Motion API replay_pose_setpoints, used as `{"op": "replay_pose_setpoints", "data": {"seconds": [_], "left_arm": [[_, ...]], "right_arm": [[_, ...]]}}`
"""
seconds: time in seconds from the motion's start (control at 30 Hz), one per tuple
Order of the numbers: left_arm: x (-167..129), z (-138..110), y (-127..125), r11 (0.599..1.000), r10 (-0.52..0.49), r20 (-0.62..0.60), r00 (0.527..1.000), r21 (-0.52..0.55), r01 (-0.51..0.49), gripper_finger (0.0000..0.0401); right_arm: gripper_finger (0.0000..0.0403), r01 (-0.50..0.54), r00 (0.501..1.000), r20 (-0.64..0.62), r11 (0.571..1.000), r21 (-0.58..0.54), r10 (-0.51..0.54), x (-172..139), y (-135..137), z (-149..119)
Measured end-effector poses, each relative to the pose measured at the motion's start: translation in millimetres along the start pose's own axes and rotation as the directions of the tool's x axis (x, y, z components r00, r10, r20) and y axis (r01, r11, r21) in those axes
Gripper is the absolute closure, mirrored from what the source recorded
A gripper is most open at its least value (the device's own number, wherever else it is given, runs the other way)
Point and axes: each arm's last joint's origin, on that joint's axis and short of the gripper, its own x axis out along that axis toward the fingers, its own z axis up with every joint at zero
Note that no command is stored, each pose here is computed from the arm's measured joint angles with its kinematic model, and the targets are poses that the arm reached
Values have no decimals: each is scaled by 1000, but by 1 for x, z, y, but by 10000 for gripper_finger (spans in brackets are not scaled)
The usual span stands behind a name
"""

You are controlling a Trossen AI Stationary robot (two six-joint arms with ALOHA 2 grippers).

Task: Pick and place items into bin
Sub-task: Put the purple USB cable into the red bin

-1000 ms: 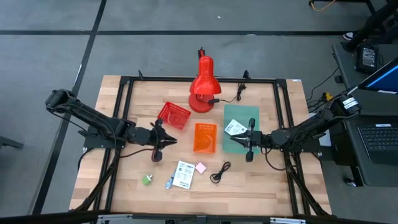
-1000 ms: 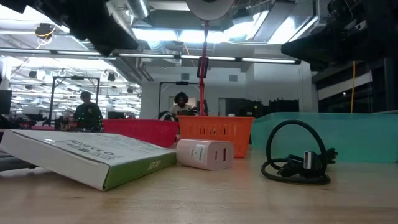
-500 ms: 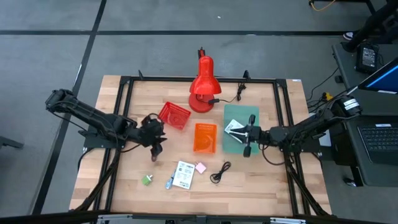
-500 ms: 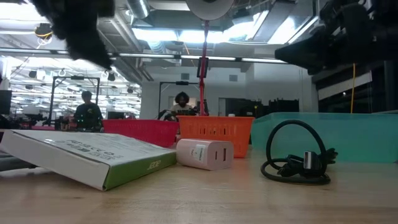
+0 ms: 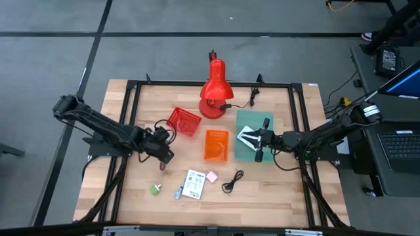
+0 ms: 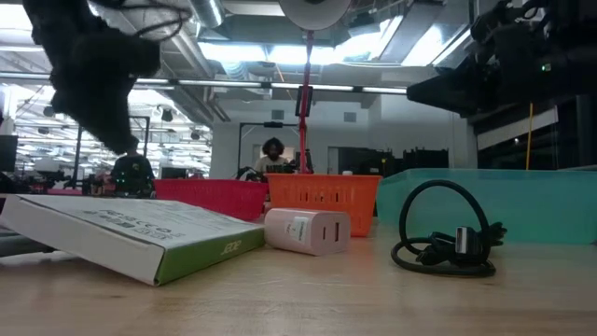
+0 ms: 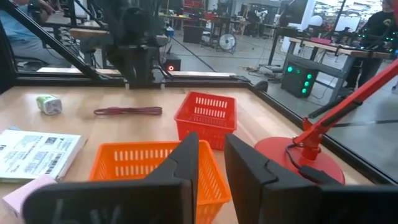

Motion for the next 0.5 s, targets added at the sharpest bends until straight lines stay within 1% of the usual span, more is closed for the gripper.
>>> {"op": "replay_pose_setpoints", "data": {"seconds": [0.1, 0.23, 0.37, 0.5], "left_arm": [[10, -5, -2, 998, 53, -69, 996, -27, -55, 260], [21, -10, -5, 993, 87, -140, 986, -65, -97, 259], [29, -13, -7, 986, 119, -180, 977, -98, -138, 259], [36, -16, -9, 978, 153, -194, 969, -114, -177, 259]], "right_arm": [[344, -1, 1000, -8, 1000, -4, 1, 0, 0, -1], [344, -2, 1000, -12, 1000, -7, 1, 0, 0, -1], [344, -2, 1000, -19, 1000, -11, 2, 0, 0, -2], [344, -4, 999, -37, 1000, -21, 3, 0, 0, -4]]}}
